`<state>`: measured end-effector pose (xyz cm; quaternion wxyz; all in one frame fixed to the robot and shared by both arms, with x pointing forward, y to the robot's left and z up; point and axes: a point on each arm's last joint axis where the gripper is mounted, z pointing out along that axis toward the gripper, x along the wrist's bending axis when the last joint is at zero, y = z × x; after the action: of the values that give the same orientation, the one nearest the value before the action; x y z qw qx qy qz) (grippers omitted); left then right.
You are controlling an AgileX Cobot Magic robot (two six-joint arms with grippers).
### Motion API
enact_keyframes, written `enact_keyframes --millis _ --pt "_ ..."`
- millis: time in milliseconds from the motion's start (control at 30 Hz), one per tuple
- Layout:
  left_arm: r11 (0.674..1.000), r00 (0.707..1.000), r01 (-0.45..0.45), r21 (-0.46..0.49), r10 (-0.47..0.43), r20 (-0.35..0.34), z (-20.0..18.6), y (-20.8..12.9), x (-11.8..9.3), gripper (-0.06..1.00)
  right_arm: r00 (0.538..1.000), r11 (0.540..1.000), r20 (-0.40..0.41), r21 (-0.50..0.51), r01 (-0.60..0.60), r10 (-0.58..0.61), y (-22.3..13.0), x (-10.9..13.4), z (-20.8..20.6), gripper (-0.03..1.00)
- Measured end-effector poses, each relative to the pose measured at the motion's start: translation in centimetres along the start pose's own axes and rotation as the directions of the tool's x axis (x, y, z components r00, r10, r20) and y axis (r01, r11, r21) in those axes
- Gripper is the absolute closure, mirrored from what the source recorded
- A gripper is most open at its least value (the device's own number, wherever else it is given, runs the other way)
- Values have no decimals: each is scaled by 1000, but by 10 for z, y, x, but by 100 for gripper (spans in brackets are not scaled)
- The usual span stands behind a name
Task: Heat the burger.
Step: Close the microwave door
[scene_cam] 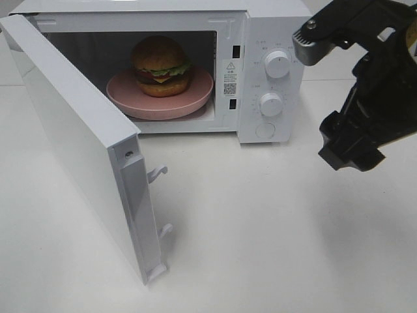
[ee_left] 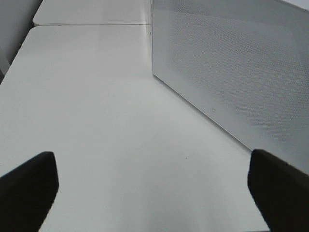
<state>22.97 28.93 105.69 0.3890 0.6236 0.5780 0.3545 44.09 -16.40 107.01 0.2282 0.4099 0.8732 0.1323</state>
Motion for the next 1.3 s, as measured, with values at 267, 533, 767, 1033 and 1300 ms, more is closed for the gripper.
enact_keyframes --millis 267,533,767,1033,1300 --pt "1000 1000 0 0 0 0 0 0 0 -5 999 999 -26 -5 -33 33 -27 -1 -16 22" --pt "1000 1000 0 0 0 0 0 0 0 -5 998 999 -45 -13 -53 53 -73 2 -24 22" --pt "1000 1000 0 0 0 0 0 0 0 -5 975 974 -17 -50 -222 221 -109 -16 -34 22" --pt "1000 1000 0 0 0 0 0 0 0 -5 920 911 53 -170 -375 388 -144 -29 -55 22" --pt "1000 1000 0 0 0 0 0 0 0 -5 842 819 68 -284 -499 536 -180 -24 -66 22"
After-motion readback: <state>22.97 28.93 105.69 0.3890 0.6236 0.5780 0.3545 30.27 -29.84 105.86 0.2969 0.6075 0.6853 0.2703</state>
